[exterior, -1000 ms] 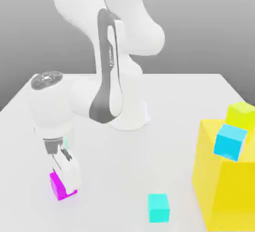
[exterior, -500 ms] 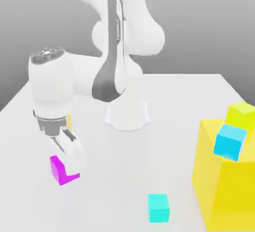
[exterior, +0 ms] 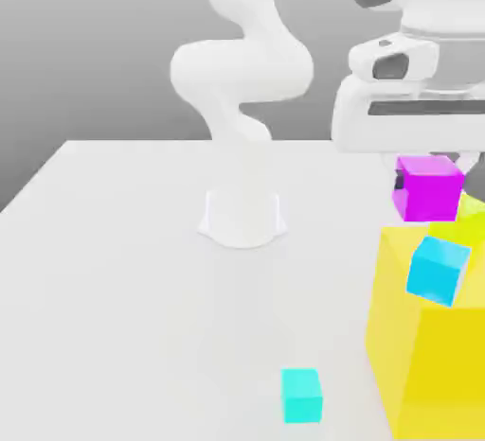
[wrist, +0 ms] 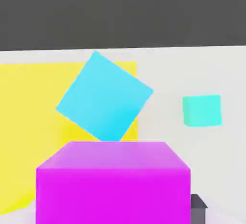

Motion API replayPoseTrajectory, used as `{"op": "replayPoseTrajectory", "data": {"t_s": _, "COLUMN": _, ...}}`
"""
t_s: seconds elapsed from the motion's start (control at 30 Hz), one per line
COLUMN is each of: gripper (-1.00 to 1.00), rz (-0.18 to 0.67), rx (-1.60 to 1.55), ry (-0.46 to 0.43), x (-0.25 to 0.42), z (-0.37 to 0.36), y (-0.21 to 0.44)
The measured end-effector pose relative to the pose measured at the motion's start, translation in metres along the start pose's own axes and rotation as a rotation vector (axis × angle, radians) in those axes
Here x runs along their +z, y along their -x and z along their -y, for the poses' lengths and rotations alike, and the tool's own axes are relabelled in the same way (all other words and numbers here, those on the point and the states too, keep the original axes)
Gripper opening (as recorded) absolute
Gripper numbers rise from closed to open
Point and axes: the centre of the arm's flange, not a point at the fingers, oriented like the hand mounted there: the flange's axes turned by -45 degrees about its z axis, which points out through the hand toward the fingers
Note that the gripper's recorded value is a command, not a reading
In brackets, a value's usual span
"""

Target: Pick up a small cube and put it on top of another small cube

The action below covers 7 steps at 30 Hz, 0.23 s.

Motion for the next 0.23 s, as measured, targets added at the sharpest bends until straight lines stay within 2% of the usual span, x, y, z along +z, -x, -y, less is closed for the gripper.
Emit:
{"op": "replayPoseTrajectory", "data": {"t_s": 0.1, "gripper": -1.0, "rz": 0.001, "rx": -0.036, "ry": 0.003, "x": 0.033, "z": 0.013, "y": 0.007}}
{"op": "replayPoseTrajectory", "data": {"t_s": 0.13, "gripper": 1.0, "rz": 0.001, "rx": -0.038, "ry": 0.003, "x": 0.044, "z": 0.014, "y": 0.008}}
{"op": "replayPoseTrajectory", "data": {"t_s": 0.23, "gripper": 1.0, "rz": 0.001, "rx": -0.038, "ry": 0.003, "x": 0.044, "z": 0.014, "y": 0.008}}
